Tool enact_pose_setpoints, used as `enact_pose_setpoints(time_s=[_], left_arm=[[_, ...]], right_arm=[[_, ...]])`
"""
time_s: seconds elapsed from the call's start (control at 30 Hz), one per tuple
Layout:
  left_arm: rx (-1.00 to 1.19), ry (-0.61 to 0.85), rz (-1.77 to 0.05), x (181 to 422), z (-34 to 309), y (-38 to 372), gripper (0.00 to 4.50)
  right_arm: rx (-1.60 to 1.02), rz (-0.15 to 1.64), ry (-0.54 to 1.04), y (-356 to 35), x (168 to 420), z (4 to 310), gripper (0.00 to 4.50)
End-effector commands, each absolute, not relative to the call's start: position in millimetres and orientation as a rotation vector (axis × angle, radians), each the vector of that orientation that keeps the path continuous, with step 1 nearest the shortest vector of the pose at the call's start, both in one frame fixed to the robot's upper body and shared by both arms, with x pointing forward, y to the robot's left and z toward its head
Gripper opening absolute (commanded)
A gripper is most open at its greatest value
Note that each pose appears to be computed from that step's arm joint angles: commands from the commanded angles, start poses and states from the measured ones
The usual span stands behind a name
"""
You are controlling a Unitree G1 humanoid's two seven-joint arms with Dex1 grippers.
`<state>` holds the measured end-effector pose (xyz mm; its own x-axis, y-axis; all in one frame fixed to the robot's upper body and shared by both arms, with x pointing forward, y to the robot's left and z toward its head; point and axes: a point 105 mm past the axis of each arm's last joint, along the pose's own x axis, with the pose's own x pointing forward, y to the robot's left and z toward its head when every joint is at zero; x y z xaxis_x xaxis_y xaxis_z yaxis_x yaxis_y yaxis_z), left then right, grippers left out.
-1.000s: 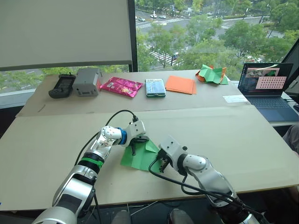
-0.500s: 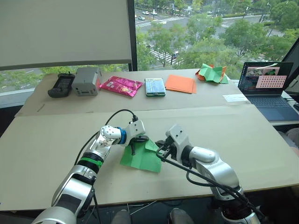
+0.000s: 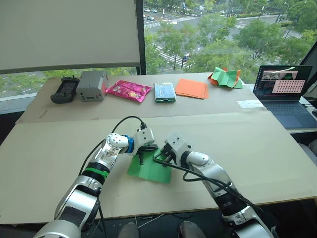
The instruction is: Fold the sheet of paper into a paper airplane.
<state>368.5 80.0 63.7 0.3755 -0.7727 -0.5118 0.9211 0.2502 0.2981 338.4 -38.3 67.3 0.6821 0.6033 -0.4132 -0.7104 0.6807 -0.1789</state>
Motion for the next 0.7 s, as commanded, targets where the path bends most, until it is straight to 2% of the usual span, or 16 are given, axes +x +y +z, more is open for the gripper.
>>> enact_pose_setpoints(time_s=[0.03, 0.4, 0.7], left_arm=[[0.616, 0.402, -1.199, 357, 35, 83, 0.00], [0.615, 0.402, -1.198, 357, 35, 83, 0.00], [0.615, 0.407, -1.199, 356, 33, 84, 0.00]], right_arm=[[-0.341, 0.776, 0.271, -29, 340, 82, 0.02], [-0.452, 0.791, 0.468, -38, 324, 38, 0.02], [-0.556, 0.806, 0.496, -42, 310, 26, 0.02]])
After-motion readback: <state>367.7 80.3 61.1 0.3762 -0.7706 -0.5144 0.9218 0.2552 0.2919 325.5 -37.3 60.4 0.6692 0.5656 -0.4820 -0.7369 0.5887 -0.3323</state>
